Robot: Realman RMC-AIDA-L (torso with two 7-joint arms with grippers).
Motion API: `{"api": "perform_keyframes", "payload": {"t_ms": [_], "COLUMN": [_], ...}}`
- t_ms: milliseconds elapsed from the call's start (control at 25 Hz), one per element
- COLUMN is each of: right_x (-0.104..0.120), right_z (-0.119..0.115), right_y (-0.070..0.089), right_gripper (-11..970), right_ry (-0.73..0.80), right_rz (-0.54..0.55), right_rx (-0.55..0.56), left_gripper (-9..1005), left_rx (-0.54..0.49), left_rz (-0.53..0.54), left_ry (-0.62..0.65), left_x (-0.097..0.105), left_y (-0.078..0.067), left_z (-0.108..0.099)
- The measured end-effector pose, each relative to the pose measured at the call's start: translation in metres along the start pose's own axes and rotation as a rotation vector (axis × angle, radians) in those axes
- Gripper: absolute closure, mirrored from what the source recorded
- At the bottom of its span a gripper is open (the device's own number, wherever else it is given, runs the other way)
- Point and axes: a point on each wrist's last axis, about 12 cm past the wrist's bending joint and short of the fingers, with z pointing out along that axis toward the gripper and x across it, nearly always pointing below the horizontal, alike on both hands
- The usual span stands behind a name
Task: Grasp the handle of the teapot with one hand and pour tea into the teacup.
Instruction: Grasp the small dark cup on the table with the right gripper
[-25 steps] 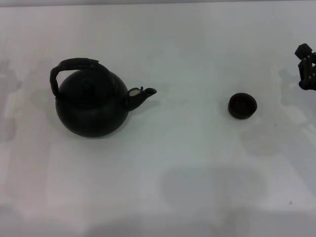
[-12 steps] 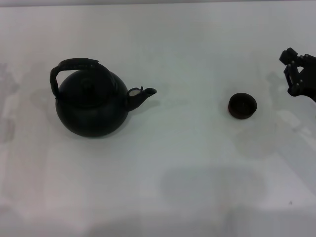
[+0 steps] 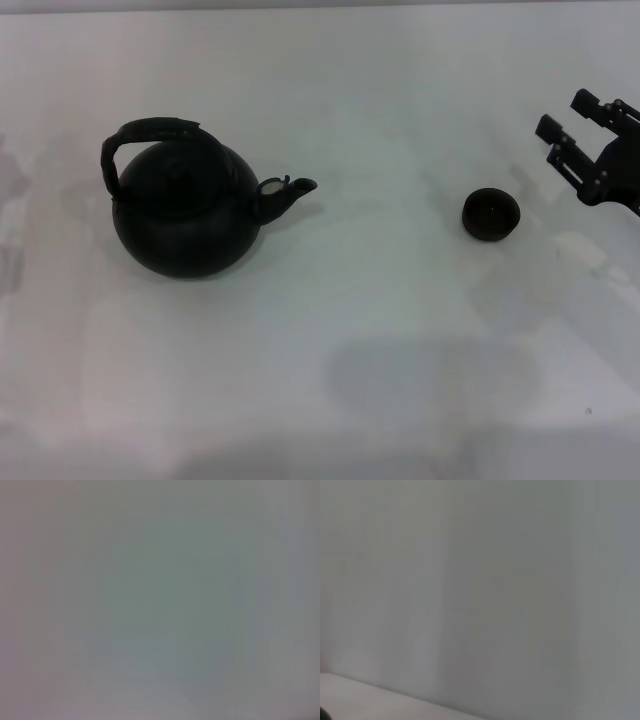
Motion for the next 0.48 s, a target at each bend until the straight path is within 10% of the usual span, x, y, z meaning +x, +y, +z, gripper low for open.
{"api": "perform_keyframes", "payload": {"t_ms": [480], "right_x": [0.0013], "right_z": [-0.006], "right_y": [-0.0015], "right_gripper": [179], "right_ry": [0.118], "right_rz": [0.036], "right_rx": [-0.151], "left_gripper": [947], "left_rx": [-0.003], "left_rz": [0.011], "left_ry": [0.0], "left_x": [-0.0011], "left_y": [0.0027], "left_z": [0.002]}}
